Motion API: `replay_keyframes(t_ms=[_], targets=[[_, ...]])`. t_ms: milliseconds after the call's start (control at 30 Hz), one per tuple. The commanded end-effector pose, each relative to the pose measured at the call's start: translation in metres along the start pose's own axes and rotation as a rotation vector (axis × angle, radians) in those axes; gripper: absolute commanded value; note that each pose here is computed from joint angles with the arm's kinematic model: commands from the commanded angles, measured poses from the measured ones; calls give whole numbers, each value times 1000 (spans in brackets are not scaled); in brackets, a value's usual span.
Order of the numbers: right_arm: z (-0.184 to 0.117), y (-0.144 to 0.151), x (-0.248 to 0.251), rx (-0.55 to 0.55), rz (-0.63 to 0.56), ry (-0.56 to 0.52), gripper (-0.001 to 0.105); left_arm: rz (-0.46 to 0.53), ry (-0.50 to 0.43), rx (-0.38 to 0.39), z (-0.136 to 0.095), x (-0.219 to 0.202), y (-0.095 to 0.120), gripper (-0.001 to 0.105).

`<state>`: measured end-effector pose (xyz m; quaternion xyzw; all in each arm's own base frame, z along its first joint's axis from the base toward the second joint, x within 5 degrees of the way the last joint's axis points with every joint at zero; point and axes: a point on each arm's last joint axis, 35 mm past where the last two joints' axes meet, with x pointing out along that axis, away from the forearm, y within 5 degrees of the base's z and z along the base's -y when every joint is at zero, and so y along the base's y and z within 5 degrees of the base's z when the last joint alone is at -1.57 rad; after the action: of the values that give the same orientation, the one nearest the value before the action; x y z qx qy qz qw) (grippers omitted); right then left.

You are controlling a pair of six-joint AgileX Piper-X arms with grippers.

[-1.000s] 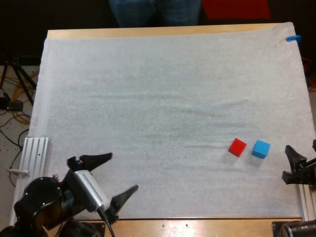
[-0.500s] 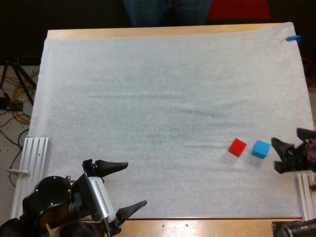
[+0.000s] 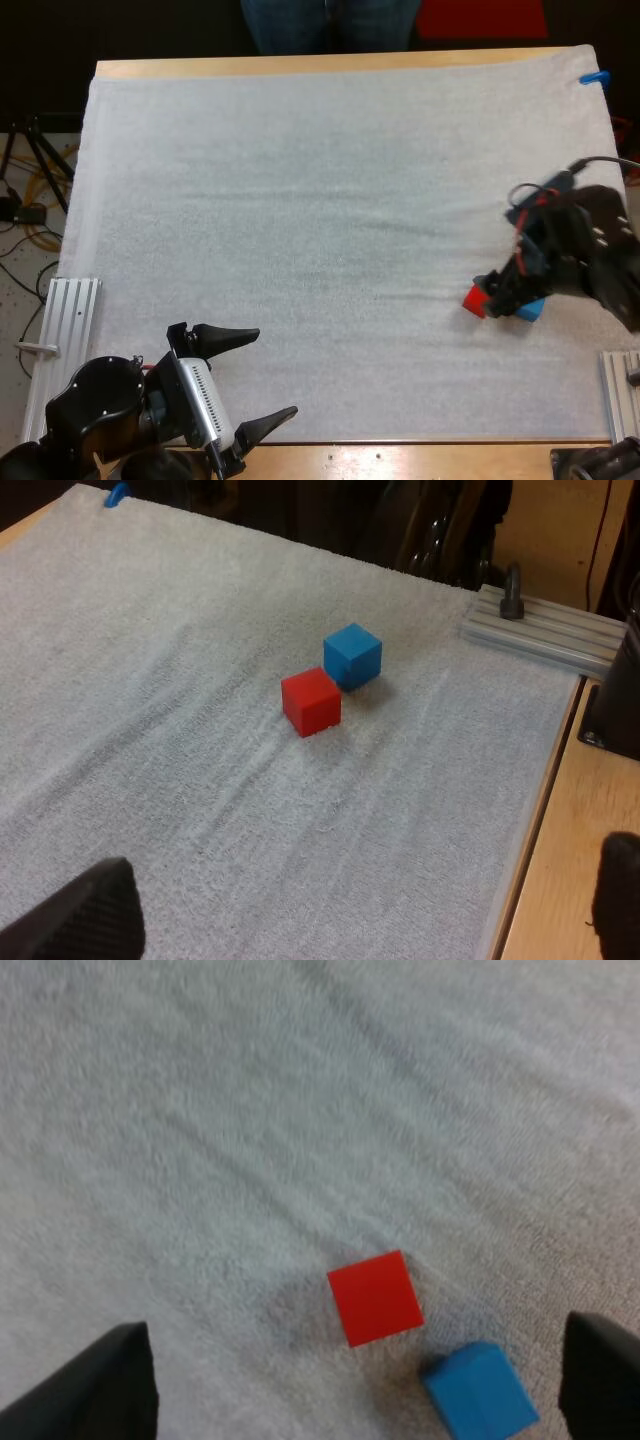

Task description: Stack red cube on blue cube

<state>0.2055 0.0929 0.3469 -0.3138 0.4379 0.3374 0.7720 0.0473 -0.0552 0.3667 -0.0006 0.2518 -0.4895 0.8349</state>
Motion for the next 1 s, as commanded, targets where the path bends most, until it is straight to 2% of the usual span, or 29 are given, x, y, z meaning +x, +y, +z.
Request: replay_keyframes(t_ms=[0,267,700,967], targets=[[3,-3,8,-32,9,25,78,-10,-6,-7,2,0,-1,87],[11,-15,72,-104,93,200,78,-8,22,-19,-1,0,-1,87],[4,-19,166,-77,226,400,78,-7,36,-25,-2,0,0,87],[-2,-17,193,-61,264,471,78,-7,36,-25,-2,0,0,87]])
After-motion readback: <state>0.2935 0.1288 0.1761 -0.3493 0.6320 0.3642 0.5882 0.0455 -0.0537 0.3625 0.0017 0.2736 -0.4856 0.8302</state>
